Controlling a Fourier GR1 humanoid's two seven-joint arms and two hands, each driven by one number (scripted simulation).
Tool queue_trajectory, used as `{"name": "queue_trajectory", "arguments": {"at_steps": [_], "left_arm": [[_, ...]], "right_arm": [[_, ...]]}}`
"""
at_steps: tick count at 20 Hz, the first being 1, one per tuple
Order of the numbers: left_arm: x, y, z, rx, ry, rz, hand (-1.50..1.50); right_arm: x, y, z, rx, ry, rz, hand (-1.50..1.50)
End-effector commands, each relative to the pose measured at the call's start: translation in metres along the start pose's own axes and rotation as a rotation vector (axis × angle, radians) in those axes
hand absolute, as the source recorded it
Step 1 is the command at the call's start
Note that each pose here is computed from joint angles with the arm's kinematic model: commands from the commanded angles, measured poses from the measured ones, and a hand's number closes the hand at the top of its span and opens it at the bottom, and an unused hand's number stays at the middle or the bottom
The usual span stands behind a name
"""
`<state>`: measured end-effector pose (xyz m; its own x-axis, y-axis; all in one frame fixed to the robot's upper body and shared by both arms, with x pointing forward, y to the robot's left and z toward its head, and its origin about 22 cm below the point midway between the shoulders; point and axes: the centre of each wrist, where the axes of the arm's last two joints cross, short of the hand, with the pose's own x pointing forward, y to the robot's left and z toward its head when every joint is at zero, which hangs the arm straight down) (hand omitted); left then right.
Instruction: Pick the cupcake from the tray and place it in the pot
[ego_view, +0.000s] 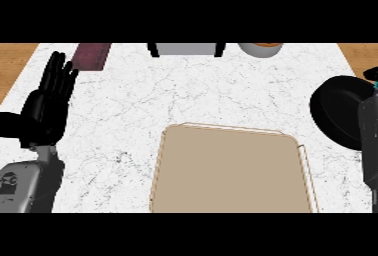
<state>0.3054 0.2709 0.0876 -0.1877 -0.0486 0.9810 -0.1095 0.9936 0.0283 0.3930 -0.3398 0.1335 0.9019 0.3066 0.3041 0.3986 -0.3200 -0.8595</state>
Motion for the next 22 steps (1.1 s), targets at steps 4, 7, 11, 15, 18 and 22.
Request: {"name": "queue_trajectory", "arguments": {"at_steps": [4,7,11,15,18,22], "left_arm": [[-0.01,0.002,-0.003,-0.022,0.013,0.016,0.0],[-0.001,0.006,0.005,-0.022,-0.005,0.007,0.0],[-0.003,-0.003,0.014,-0.005,-0.011,0.01,0.0],[0.011,-0.014,-0.001,-0.018,-0.014,0.008,0.0],[-0.004,-0.006,0.008,-0.021,-0.007,0.0,0.0],[-0.011,-0.001,-0.003,0.004,0.006,-0.013,0.0]], "right_arm": [[-0.027,0.029,-0.023,0.13,0.131,0.042,1.5],[-0.061,0.054,-0.021,0.229,0.265,-0.102,1.5],[-0.061,0.056,-0.025,0.327,0.206,-0.223,-1.5],[-0.067,0.071,-0.021,0.309,0.099,-0.258,-1.5],[-0.066,0.062,-0.018,0.205,0.04,-0.385,-1.5],[-0.037,0.03,-0.033,0.136,0.137,-0.583,-1.5]]}}
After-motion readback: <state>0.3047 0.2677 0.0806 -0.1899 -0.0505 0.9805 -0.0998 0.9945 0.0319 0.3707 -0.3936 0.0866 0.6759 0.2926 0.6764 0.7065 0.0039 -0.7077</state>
